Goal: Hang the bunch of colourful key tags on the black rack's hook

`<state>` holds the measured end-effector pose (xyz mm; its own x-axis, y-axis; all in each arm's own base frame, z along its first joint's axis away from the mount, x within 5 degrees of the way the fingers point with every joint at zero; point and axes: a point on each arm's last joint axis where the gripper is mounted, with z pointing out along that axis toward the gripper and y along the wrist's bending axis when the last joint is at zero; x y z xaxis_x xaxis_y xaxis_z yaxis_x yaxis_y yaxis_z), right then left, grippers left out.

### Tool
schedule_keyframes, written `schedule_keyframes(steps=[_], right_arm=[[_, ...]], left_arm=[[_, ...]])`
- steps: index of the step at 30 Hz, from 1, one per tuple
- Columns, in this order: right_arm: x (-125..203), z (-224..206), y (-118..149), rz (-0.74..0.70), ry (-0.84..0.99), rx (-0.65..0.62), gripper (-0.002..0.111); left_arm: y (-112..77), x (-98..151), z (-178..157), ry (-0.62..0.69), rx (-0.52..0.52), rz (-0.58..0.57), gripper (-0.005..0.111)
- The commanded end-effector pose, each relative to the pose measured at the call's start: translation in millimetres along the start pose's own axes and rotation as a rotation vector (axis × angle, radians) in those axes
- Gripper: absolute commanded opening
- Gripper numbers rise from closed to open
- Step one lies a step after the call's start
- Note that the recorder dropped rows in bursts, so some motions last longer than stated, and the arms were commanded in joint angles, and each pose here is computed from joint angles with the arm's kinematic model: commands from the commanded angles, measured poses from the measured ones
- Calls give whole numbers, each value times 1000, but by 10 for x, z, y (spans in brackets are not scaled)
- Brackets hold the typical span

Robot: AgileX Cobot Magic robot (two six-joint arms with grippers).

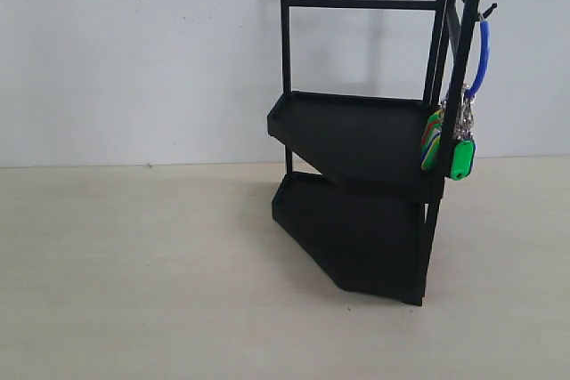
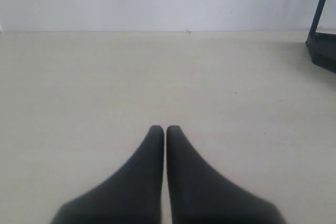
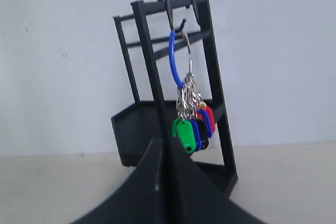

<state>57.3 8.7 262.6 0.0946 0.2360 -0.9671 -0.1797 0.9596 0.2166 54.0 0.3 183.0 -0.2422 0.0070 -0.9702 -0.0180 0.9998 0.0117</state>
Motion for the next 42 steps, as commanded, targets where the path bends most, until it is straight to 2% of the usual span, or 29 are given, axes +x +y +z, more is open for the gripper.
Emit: schedule_keyframes(steps=[1, 12, 25, 35, 42], right_arm=[[-8, -131, -5, -7, -79, -8, 0], [-3, -130, -2, -79, -73, -9, 0], [0, -130, 7, -97, -71, -18, 0], [221, -142, -26, -116, 174, 5, 0], [299, -160, -58, -248, 265, 36, 0]], left_arm=[[0, -19, -3, -19, -1, -18, 4], [0, -19, -3, -19, -1, -18, 4], [0, -19, -3, -19, -1, -18, 4], [0, -19, -3, -19, -1, -18, 4], [0, -19, -3, -19, -1, -18, 4]])
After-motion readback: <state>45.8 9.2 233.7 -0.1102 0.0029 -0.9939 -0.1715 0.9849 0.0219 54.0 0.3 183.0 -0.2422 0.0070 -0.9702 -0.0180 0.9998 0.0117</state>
